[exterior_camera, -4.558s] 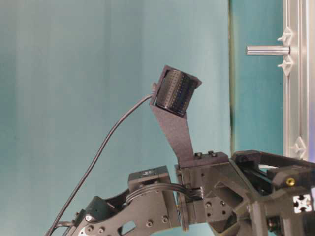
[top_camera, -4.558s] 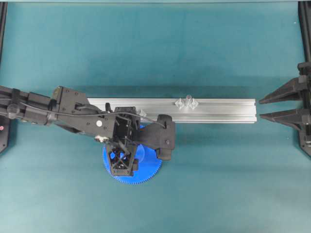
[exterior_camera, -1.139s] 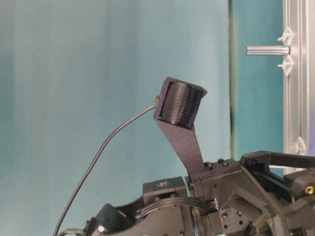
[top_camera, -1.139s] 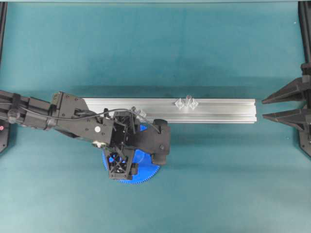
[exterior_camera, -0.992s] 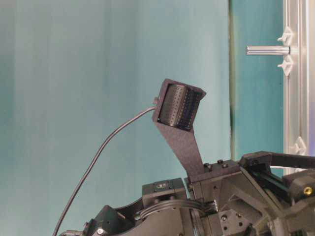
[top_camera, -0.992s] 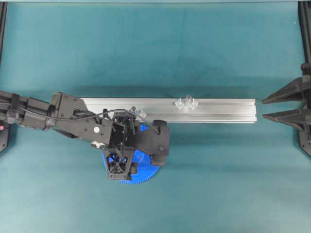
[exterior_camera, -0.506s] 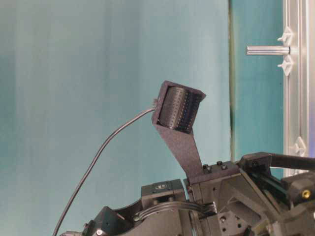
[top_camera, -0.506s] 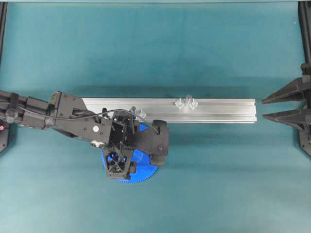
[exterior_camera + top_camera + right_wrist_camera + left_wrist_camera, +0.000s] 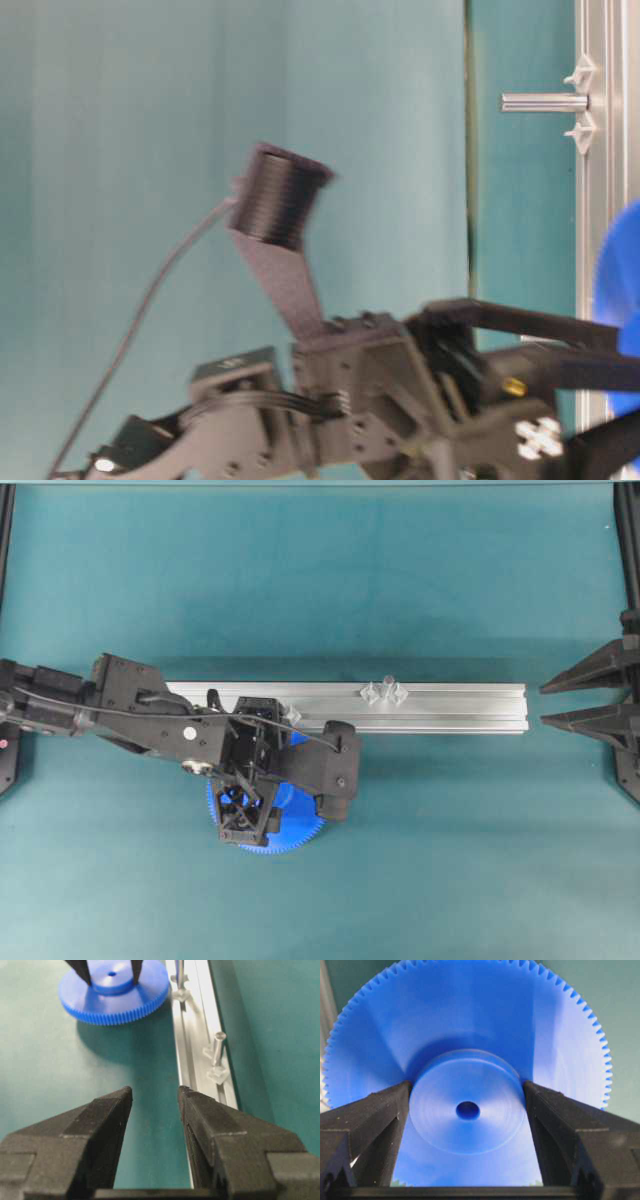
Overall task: Insert the large gear onto the shaft.
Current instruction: 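Lift the blue gear and carry it right toward the shaft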
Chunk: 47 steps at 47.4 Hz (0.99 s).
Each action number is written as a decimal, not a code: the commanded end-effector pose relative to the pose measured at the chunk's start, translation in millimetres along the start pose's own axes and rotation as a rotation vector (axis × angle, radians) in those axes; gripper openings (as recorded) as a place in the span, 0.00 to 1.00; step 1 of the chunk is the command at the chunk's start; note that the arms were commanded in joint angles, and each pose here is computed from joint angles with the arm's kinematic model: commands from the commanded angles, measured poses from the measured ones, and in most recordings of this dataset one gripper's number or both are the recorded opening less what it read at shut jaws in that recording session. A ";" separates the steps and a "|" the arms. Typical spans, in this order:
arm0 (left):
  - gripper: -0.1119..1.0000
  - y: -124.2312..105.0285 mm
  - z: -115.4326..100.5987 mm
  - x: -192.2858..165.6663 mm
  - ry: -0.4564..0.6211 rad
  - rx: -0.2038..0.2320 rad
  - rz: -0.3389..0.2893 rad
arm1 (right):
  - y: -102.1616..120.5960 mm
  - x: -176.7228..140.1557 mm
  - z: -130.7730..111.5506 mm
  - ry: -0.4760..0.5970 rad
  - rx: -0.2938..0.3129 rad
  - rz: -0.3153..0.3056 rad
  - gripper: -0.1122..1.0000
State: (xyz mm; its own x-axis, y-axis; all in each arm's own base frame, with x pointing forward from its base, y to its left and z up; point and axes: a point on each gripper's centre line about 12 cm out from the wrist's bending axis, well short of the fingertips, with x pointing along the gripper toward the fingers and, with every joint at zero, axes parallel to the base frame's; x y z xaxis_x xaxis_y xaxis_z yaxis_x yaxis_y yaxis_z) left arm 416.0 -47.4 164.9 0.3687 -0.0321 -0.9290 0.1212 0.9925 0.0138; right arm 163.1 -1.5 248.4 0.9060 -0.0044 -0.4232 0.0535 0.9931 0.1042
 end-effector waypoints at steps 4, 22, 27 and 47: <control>0.80 1.6 26.8 -39.7 -0.143 0.012 0.005 | 0.1 -0.1 3.1 -0.008 0.010 0.000 0.55; 0.80 30.3 54.4 -62.8 -0.233 0.060 0.050 | 0.0 -1.3 1.7 -0.012 0.010 0.000 0.55; 0.80 42.1 62.9 -64.0 -0.248 0.084 0.069 | 0.0 -2.4 2.3 -0.018 0.008 0.001 0.55; 0.80 80.6 96.2 -51.0 -0.276 0.175 0.131 | 0.0 -6.2 1.7 -0.037 0.008 0.003 0.55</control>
State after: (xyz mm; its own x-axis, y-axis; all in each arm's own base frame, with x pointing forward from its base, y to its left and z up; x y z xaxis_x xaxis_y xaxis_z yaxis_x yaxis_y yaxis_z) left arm 486.5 15.7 223.4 0.5639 0.0292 -0.8253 0.2206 0.9577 0.1846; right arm 156.9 -1.4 249.0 0.9174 -0.0046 -0.3980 0.0506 0.9932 0.1052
